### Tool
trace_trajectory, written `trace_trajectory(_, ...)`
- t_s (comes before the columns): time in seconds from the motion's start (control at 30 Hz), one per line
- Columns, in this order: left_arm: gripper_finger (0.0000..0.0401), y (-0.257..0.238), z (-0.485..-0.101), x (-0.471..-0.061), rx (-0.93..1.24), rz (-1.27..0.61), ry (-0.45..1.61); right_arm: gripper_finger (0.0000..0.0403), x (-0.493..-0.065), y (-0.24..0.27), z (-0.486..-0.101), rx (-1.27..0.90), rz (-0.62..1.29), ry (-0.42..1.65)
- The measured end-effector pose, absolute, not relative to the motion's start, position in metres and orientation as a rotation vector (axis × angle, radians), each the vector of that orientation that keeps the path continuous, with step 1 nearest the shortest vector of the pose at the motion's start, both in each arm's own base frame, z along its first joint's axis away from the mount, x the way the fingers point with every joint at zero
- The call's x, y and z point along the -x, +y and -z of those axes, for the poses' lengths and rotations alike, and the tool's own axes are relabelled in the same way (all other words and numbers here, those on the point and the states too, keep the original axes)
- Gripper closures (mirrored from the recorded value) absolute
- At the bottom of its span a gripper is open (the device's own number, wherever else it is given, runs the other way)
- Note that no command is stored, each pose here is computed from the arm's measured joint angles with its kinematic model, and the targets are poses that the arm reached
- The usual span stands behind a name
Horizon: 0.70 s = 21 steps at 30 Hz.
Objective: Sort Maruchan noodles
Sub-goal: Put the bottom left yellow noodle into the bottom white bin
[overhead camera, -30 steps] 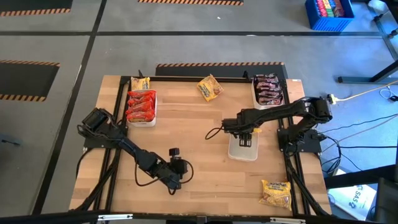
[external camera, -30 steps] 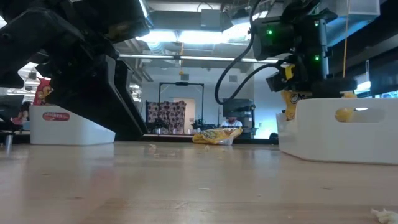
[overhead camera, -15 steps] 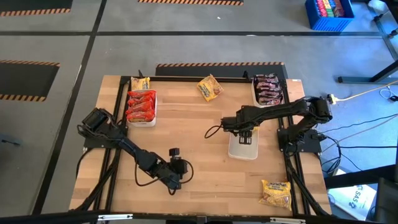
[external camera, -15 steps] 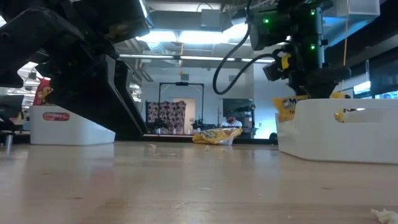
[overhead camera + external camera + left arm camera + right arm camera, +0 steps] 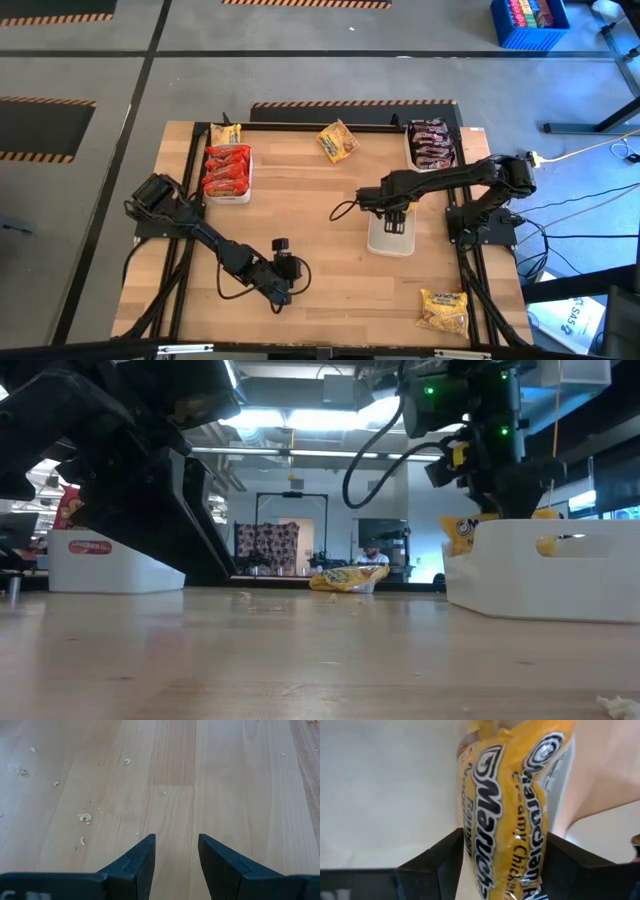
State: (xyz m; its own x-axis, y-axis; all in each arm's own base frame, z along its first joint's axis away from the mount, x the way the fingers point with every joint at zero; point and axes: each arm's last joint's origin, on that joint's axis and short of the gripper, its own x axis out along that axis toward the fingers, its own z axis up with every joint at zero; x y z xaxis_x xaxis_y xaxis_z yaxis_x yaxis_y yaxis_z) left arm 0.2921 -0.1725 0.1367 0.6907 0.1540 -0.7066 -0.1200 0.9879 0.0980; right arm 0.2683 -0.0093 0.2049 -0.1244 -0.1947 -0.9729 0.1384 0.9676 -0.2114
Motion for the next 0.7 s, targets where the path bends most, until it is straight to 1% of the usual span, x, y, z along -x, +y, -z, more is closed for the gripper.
trace_trajectory(0.13, 0.0258, -0.173, -0.137, -0.292, -0.044, -0.153, 0.792, 0.0194, -0.267, -0.010, -0.213, 0.051, 0.296, 1.656)
trace_trajectory(0.27, 0.0258, -0.173, -0.137, -0.293, -0.040, -0.151, 0.787, 0.0194, -0.266, -0.012, -0.218, 0.111, 0.377, 1.629)
trace_trajectory(0.47, 0.0257, -0.173, -0.138, -0.293, -0.036, -0.149, 0.780, 0.0194, -0.265, -0.014, -0.219, 0.148, 0.447, 1.617)
trace_trajectory(0.7, 0.0257, -0.173, -0.138, -0.293, -0.035, -0.148, 0.778, 0.0194, -0.262, -0.013, -0.210, 0.132, 0.437, 1.631)
